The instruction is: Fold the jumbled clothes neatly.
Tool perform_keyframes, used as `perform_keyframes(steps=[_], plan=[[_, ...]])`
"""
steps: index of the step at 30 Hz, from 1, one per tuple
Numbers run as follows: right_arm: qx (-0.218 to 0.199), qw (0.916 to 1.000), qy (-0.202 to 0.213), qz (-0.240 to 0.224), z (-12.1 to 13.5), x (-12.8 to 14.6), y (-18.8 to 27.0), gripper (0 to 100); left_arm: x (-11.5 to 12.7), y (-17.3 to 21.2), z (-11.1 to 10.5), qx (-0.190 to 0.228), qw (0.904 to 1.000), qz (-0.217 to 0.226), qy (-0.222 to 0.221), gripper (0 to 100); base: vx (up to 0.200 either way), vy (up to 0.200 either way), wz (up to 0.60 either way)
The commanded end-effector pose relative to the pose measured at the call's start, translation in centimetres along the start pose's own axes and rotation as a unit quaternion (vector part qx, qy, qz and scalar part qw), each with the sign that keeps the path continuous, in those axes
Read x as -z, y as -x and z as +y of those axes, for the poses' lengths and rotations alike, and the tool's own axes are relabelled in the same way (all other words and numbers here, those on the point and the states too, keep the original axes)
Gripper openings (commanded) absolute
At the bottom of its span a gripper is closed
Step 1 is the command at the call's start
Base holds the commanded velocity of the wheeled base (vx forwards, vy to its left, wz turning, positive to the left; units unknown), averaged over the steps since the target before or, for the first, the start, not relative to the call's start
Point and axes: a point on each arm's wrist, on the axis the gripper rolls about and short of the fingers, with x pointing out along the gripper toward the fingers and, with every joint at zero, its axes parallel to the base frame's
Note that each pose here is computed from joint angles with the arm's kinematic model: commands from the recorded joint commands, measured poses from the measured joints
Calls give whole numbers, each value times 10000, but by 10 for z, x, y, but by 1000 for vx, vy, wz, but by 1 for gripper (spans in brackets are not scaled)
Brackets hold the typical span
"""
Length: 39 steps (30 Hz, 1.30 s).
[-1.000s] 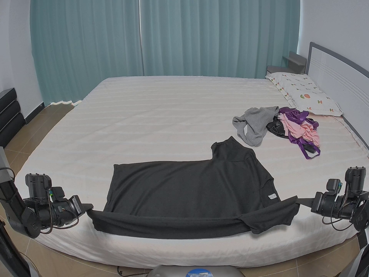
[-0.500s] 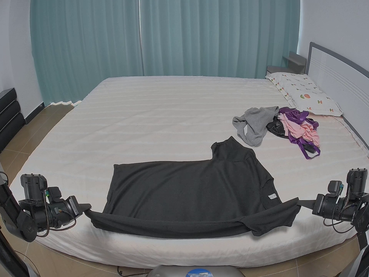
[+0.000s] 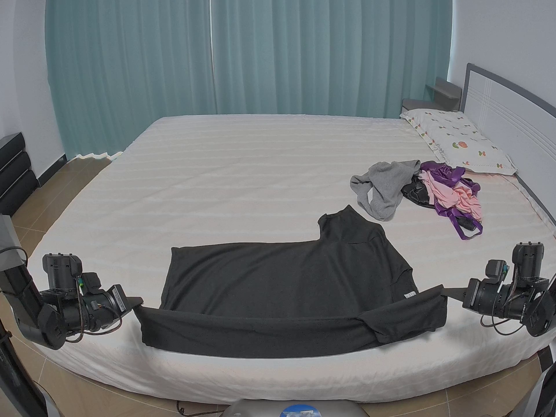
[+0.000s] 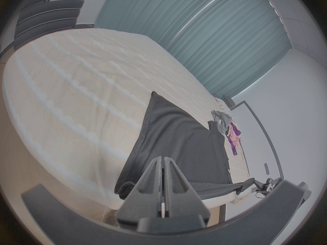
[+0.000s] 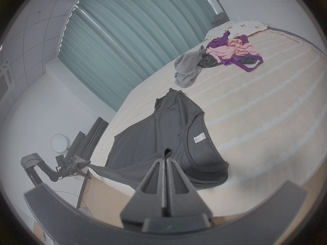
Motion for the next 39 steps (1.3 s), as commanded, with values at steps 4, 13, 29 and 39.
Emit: perform_keyframes(steps=[4,13,29,39], plan=[[18,9998,-63,172,-14,-7,-31,0,-5,-30,10,-62,9998,174,57,0,0,0,0],[127,9996,-74,246,-24,-11,-57,0,-7,-53,21,-110,9995,269,101,0,0,0,0],[170,9991,-156,363,-41,-12,-87,0,-12,-73,26,-82,9996,249,66,0,0,0,0],[186,9987,-201,438,-48,-9,-97,0,-9,-85,30,-259,9993,248,55,0,0,0,0]])
